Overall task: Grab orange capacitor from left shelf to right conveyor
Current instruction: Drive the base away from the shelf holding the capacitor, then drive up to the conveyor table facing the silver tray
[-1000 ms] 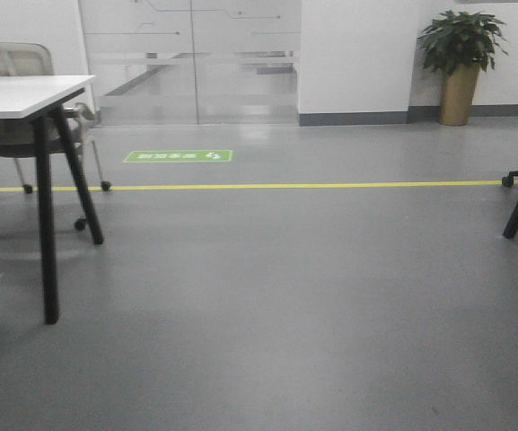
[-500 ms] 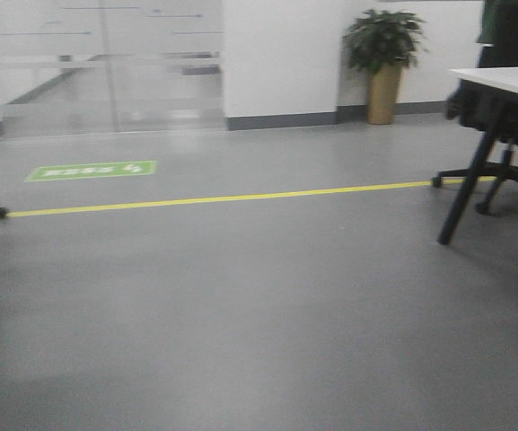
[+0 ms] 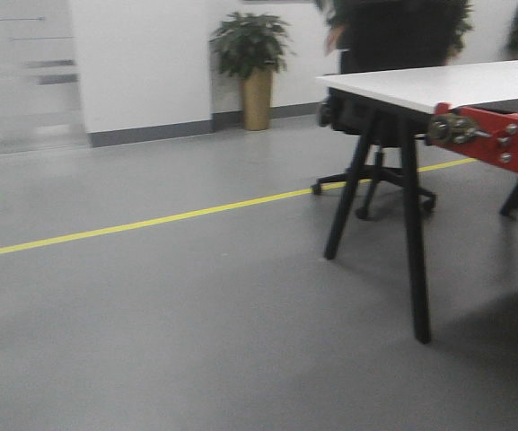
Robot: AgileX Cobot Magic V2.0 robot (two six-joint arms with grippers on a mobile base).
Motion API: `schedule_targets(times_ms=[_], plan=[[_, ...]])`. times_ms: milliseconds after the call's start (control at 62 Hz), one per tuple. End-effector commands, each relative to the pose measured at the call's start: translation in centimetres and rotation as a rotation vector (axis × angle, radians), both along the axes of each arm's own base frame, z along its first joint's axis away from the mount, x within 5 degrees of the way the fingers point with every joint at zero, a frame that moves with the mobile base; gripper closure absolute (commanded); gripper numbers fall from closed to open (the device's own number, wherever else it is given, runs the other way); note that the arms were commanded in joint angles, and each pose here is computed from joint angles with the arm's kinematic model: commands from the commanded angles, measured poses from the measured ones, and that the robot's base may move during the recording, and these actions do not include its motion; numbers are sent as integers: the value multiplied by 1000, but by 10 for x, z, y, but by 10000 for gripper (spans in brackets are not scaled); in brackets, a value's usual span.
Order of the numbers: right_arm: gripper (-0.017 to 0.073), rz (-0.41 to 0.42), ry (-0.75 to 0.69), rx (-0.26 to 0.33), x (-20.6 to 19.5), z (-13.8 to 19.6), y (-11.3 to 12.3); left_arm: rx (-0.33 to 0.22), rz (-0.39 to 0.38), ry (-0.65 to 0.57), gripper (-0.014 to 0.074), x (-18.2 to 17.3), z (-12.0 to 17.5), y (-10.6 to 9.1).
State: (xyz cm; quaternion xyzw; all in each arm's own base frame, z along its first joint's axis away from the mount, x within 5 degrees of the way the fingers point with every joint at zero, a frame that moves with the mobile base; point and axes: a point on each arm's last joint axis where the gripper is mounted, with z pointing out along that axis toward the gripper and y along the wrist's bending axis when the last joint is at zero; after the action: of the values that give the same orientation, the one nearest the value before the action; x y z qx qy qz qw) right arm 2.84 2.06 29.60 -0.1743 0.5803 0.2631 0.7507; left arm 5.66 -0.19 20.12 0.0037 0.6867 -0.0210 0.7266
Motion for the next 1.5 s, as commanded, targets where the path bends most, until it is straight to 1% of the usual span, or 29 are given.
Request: schedule_targets(times_ms=[0,1484], plan=[[504,-3,-93,44,-2,15,-1,-12,-6,-75,720,0,1,0],[504,-3,-93,44,-2,15,-1,-12,-6,-75,720,0,1,0]])
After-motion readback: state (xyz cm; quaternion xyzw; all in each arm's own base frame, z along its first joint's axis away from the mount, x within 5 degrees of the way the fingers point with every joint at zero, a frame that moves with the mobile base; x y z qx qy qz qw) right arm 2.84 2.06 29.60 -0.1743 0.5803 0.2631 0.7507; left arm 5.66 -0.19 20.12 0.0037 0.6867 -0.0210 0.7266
